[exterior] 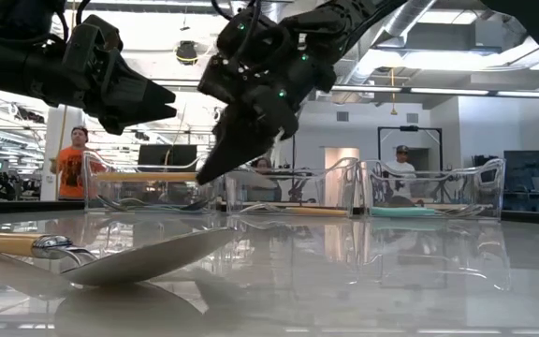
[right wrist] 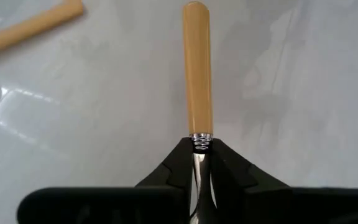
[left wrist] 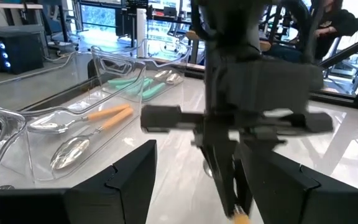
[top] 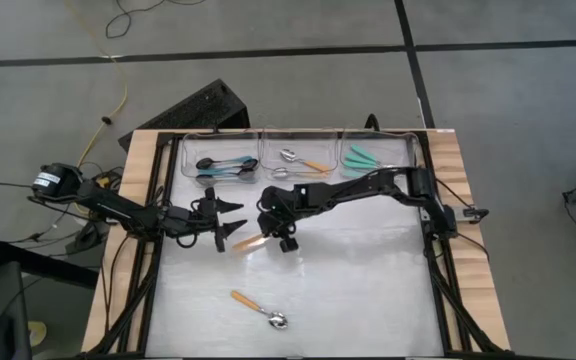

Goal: Sort silverware by color (type)
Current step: Put the top yellow spoon into the top center transparent bin, then put the yellow spoon into the top center transparent bin

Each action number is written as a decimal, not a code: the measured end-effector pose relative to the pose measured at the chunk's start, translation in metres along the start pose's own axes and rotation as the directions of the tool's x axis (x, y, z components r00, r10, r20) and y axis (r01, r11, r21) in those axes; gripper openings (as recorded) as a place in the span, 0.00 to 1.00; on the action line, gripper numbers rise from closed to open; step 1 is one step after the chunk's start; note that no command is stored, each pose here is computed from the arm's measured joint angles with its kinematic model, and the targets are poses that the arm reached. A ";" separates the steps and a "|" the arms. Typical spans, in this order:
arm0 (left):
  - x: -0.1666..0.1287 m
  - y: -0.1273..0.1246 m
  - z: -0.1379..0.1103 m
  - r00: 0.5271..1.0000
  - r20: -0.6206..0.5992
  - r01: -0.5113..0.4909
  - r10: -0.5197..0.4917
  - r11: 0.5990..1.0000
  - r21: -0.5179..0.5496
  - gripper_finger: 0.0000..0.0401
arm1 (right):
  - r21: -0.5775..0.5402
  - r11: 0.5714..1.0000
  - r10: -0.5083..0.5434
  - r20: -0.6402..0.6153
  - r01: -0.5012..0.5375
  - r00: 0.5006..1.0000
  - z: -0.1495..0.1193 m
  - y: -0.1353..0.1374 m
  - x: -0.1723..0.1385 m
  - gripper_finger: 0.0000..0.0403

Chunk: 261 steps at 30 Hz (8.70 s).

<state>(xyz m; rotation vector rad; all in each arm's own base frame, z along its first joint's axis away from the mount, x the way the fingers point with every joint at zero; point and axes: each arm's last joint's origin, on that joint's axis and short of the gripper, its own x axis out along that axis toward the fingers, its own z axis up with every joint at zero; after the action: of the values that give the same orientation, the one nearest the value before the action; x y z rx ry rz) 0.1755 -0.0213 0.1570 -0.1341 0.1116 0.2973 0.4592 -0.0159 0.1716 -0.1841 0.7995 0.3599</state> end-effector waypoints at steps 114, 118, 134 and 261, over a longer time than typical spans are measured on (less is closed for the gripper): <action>0.000 0.005 -0.003 0.991 -0.011 -0.136 0.136 0.991 -0.017 0.54 | 0.375 0.842 -0.493 0.240 0.389 0.837 -0.174 -0.137 -0.140 0.17; 0.000 0.005 -0.003 0.991 -0.011 -0.136 0.136 0.991 -0.017 0.54 | 0.378 0.839 -0.495 0.236 0.390 0.836 -0.174 -0.137 -0.140 0.19; 0.000 0.005 -0.003 0.989 -0.007 -0.147 0.147 0.989 -0.022 0.54 | 0.456 0.790 -0.534 0.183 0.410 0.825 -0.184 -0.146 -0.133 0.21; -0.007 -0.030 0.022 0.940 0.134 0.321 -0.315 0.947 -0.024 0.54 | 0.408 0.893 -0.290 0.197 0.191 0.937 0.013 0.173 -0.117 0.52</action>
<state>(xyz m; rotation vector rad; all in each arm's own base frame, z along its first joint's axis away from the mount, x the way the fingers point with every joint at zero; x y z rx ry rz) 0.1798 -0.0482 0.1835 -0.1753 -0.0455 -0.0155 0.3263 0.1194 0.2613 0.1299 0.5701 -0.0172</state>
